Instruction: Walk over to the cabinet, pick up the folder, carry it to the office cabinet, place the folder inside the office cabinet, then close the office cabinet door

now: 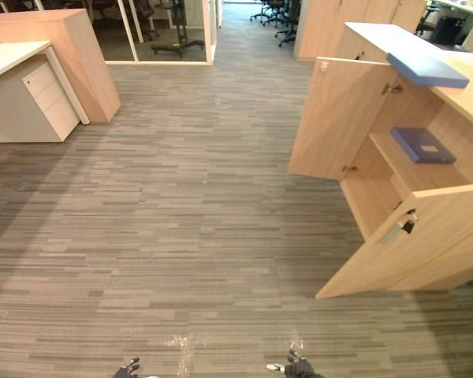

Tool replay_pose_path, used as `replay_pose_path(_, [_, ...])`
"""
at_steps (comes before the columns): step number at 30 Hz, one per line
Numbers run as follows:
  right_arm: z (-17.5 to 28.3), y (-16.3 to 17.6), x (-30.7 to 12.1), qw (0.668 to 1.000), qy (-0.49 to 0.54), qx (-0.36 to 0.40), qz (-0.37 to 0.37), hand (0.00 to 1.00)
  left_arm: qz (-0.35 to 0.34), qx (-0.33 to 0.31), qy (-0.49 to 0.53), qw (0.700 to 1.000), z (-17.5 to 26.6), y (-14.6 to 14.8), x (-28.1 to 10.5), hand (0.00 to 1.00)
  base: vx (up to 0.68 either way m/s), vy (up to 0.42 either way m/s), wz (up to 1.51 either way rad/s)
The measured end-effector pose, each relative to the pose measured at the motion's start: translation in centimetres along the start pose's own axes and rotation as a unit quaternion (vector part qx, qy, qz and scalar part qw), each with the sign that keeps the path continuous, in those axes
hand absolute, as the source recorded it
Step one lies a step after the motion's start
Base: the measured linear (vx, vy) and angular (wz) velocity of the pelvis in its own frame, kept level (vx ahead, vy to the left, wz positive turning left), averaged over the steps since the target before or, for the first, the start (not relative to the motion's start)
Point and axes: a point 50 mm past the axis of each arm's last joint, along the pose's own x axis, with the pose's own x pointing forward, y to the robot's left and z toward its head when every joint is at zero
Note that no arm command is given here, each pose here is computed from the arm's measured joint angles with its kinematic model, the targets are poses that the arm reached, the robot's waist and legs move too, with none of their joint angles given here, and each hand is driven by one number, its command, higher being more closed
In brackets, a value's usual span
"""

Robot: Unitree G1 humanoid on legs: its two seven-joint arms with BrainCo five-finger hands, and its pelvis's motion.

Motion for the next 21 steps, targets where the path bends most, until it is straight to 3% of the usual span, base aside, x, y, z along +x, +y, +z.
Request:
replay_pose_path(8, [0.6, 0.2, 0.1, 1.000, -0.007, -0.013, -0.003, 0.00, 0.010, 0.051, -0.017, 0.998, 0.6, -0.1, 0.1, 0.00, 0.00, 0.000, 0.00])
replay_pose_path(15, [0.8, 0.3, 0.2, 1.000, -0.010, -0.009, -0.002, 0.00, 0.000, 0.059, -0.021, 0.998, 1.2, 0.1, 0.3, 0.00, 0.00, -0.004, 0.15])
replay_pose_path(21, [1.8, -0.2, 0.2, 1.000, -0.023, 0.003, -0.005, 0.00, 0.011, 0.009, -0.044, 0.999, 2.6, 0.6, 0.6, 0.00, -0.04, 0.057, 0.14])
